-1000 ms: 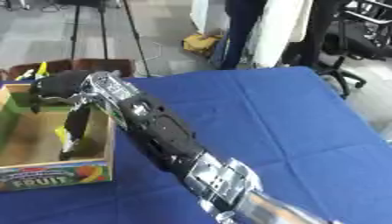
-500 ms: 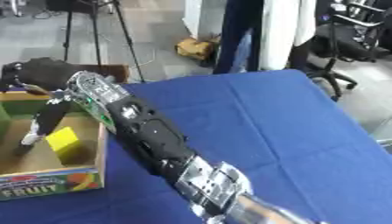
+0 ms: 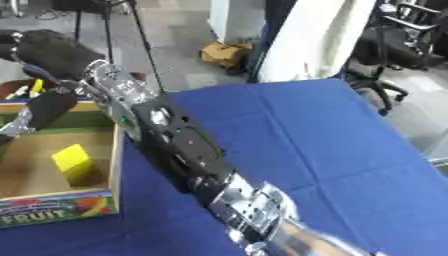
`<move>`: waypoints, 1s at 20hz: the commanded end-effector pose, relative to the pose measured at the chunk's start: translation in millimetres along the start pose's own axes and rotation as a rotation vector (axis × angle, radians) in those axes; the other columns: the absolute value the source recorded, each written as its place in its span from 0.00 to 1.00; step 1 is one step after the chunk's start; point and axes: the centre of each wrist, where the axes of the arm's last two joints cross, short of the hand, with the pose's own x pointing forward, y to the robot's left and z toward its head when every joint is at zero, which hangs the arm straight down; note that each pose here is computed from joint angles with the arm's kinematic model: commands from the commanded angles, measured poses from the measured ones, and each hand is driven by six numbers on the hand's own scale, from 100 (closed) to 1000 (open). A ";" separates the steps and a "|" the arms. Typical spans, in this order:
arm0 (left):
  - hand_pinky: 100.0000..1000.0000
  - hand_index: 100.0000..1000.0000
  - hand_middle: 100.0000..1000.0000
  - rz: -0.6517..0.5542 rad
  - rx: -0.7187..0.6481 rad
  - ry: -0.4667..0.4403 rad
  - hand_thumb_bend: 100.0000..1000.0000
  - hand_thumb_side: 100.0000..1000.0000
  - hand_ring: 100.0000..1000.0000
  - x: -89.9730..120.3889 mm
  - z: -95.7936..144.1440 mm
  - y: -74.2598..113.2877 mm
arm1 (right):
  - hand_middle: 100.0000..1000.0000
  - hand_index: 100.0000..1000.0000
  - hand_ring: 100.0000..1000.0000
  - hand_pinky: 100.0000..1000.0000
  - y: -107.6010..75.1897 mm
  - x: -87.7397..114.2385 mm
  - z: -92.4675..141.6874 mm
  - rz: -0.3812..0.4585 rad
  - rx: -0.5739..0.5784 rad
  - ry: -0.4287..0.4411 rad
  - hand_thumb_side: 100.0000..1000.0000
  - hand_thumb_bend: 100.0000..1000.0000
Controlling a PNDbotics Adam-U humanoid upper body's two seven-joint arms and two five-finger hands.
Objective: Pick up objects on the table and place them in the box.
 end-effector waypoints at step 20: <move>0.29 0.57 0.40 -0.029 0.048 -0.030 0.07 0.62 0.35 8.7 -2.4 8.9 | 0.72 0.78 0.89 0.74 -161.1 19.2 106.2 -0.234 -0.593 0.193 1.00 0.33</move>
